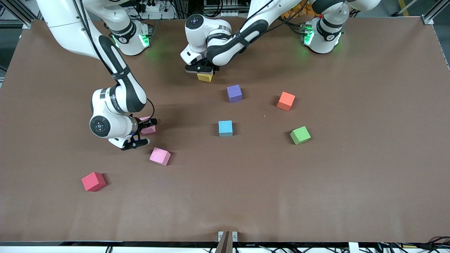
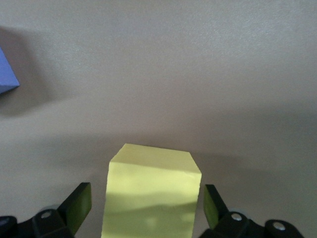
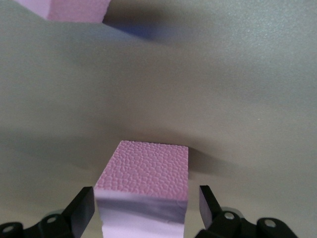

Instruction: Arrange blocks into number 1

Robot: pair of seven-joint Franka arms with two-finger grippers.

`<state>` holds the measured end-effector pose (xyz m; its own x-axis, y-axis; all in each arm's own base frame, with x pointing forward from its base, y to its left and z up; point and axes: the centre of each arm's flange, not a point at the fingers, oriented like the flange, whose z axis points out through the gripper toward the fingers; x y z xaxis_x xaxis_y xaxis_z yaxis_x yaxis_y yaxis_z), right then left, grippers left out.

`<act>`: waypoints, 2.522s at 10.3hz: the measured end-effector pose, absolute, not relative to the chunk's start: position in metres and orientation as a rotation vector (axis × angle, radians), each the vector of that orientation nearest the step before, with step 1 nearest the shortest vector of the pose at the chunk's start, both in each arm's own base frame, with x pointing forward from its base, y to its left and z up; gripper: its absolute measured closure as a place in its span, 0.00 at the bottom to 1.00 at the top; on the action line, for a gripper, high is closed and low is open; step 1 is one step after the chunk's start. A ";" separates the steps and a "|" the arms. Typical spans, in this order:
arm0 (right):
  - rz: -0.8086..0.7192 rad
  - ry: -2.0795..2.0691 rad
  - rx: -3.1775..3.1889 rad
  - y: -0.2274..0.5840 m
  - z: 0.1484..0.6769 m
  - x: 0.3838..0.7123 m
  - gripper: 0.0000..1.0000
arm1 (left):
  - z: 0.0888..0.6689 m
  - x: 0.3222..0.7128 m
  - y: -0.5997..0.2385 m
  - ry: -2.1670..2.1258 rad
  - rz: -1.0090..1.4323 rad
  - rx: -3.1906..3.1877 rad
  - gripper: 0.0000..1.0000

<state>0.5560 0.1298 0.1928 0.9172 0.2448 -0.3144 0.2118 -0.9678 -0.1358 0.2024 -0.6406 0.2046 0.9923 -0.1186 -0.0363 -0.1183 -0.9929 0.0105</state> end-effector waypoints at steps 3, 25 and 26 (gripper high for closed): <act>0.505 -0.333 -2.983 0.121 0.192 0.558 0.32 | 0.200 0.197 -0.645 -0.130 -0.073 3.131 0.34; 0.277 0.236 -3.043 0.120 0.282 0.588 0.33 | 0.202 0.303 -0.661 0.011 0.023 3.079 0.00; 0.277 0.237 -3.043 0.120 0.282 0.588 0.33 | 0.205 0.304 -0.662 0.016 0.026 3.082 0.00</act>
